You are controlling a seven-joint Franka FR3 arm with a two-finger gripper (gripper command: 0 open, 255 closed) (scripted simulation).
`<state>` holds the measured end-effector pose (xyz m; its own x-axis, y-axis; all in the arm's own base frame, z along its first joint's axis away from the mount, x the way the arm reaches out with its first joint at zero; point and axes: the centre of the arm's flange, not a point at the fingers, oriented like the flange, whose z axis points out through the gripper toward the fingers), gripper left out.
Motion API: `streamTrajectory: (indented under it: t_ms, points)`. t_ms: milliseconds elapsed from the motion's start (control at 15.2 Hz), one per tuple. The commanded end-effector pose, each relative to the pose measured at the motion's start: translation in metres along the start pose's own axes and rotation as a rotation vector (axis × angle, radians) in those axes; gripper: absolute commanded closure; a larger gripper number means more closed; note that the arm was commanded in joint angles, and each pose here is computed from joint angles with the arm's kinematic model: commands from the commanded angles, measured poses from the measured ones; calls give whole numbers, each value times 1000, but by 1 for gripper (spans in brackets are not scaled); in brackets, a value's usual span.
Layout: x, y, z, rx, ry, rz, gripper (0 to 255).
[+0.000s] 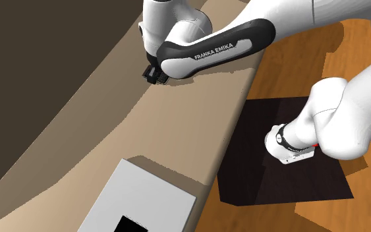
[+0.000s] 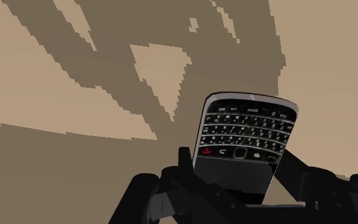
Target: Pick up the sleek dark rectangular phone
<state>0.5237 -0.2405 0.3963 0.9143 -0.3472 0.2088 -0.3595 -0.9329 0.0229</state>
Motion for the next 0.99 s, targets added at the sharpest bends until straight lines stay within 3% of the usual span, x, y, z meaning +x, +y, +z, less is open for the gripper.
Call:
streamTrajectory:
  t_ms: [0,924]
  points:
    - [-1,-1,2,0,-4,-1,255]
    - [14,2,-66,0,-4,-1,255]
